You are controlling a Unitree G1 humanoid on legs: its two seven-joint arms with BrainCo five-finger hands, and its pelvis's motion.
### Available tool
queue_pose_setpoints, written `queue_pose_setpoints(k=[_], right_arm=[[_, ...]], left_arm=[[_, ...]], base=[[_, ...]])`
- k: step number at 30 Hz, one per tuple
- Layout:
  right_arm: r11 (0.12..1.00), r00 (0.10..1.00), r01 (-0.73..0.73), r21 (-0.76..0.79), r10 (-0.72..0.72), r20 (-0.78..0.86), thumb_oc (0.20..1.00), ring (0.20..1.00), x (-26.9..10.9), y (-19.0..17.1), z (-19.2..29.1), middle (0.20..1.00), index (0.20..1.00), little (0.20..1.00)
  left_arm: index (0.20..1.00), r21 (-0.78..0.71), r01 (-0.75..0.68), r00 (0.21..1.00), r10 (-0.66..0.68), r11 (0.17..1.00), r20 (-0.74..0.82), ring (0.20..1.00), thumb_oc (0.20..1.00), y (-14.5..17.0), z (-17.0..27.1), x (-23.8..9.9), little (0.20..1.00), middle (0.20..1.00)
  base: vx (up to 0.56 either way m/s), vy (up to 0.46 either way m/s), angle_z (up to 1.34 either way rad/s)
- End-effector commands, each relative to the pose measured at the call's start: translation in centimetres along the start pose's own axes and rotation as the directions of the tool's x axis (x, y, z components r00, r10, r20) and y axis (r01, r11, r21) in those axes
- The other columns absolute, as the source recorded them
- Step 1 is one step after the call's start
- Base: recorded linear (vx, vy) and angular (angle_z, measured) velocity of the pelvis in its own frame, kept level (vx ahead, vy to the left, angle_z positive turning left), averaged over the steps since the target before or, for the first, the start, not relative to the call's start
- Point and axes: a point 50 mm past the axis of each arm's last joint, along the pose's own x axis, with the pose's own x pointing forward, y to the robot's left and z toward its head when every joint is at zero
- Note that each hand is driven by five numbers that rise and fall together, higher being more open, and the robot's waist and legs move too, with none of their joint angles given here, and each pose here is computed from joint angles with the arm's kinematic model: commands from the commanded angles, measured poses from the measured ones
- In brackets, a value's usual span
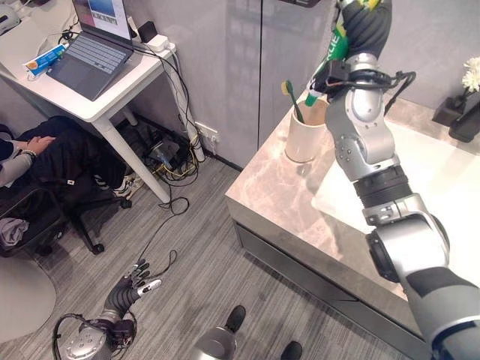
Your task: Put brush and paste in cup on sink, flatten towel.
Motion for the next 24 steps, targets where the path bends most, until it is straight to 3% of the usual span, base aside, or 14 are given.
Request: queue_pose_setpoints(k=[1,7,17,24], right_arm=[[0.999,0.980,-0.054,-0.002,0.054,0.192,0.200,0.200,0.8,0.4,4.0,0.200,0.200,0.200],[0.998,0.976,-0.055,-0.004,0.055,0.209,0.200,0.200,1.2,0.4,4.7,0.200,0.200,0.200],[0.982,0.909,-0.185,0.046,0.153,0.388,0.200,0.200,1.5,3.8,9.8,0.200,0.200,0.200],[0.979,0.867,-0.202,-0.002,0.179,0.465,0.200,0.200,1.1,4.2,11.7,0.200,0.200,0.200]], left_arm=[[1.000,0.093,0.017,0.999,-0.020,0.996,0.026,1.000,1.000,0.1,0.5,-0.3,1.000,1.000],[1.000,0.086,0.013,1.000,-0.015,0.996,0.022,1.000,1.000,0.1,0.4,-0.3,1.000,1.000],[1.000,0.079,-0.012,1.000,0.010,0.997,0.027,1.000,1.000,0.6,0.5,-0.1,1.000,1.000],[1.000,0.070,-0.042,0.998,0.039,0.997,0.041,1.000,1.000,1.0,0.7,-0.1,1.000,1.000]], base=[[0.00,0.000,0.00],[0.00,0.000,0.00],[0.00,0.000,0.00],[0.00,0.000,0.00]])
